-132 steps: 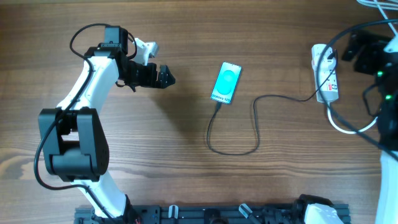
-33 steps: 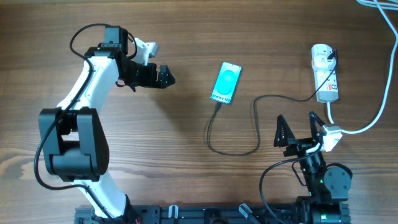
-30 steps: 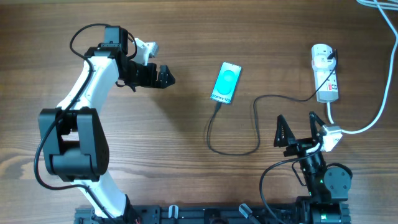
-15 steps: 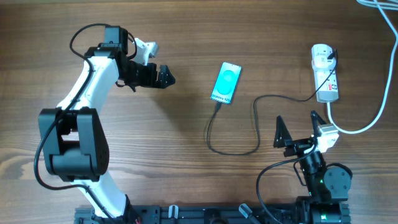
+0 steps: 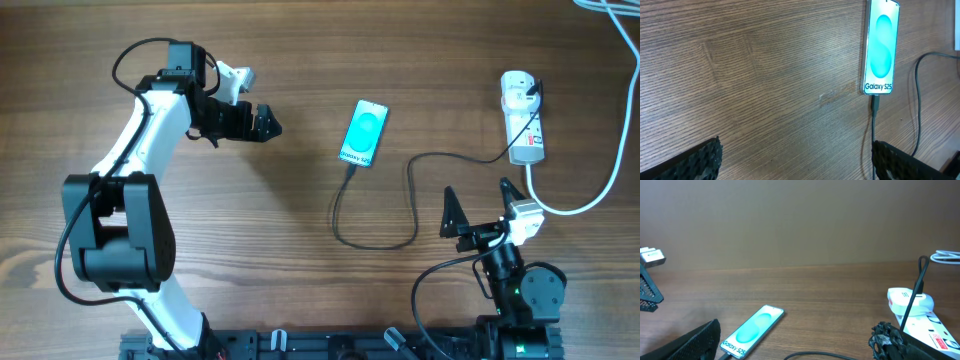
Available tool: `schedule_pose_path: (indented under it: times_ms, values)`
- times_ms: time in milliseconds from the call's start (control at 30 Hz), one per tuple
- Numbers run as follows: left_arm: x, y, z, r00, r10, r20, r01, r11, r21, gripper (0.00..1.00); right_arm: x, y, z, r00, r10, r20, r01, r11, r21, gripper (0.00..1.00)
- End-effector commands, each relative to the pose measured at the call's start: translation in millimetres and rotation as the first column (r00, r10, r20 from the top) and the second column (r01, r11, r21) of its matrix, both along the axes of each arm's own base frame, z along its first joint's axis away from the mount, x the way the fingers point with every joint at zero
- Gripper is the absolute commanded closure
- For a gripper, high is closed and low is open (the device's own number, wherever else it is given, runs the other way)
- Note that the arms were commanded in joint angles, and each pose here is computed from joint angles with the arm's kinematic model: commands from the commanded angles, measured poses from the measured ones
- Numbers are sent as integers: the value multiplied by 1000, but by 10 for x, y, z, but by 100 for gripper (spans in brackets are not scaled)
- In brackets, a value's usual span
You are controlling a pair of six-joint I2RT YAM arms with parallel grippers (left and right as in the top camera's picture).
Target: Plug charger to phone and switch on socket
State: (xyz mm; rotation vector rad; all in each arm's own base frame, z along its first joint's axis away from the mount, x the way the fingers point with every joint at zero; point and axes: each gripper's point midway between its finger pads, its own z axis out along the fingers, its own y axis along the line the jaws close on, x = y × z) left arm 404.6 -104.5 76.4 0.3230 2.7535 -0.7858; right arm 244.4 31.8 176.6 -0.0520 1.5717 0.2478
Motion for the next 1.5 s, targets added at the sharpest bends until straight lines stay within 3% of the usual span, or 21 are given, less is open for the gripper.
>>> schedule_pose_path:
  times_ms: [0,133,267,400,467,600,800,1067,1200,1333,1467]
  values:
    - [21,13,78,1000,-1,26,1,1000,3,0,-6,-6,20,1000,-6,16,6,1000,-20,0]
    - [30,5,365,995,-3,100,3,1000,1,0,-6,-6,20,1000,-6,16,6,1000,-20,0]
    - [-55,7,1178,953,-1,304,3,1000,-5,0,-6,-6,20,1000,-5,16,6,1000,-20,0]
    - [-327,15,2001,862,1,507,5,1000,-11,0,-6,-6,20,1000,-6,16,6,1000,-20,0]
    - [-596,23,2490,781,4,624,7,1000,-15,0,-6,-6,20,1000,-6,16,6,1000,-20,0]
    - [-808,29,2786,720,6,694,8,1000,-17,0,-6,-6,20,1000,-5,16,6,1000,-21,0]
    - [-787,131,2754,724,24,690,-42,999,10,0,-6,-6,20,1000,-6,16,6,1000,-21,0]
    - [-910,380,2329,843,87,531,-120,992,29,0,-6,-6,20,1000,-6,16,6,1000,-20,0]
    - [-894,378,1832,868,147,474,-162,987,-10,0,-6,-6,20,1000,-5,16,6,1000,-20,0]
    - [-850,382,1264,843,248,477,-235,968,-89,0,-6,-6,20,1000,-6,16,6,1000,-20,0]
    - [-691,392,1131,714,331,617,-258,944,-207,0,-6,-6,20,1000,-6,16,6,1000,-20,0]
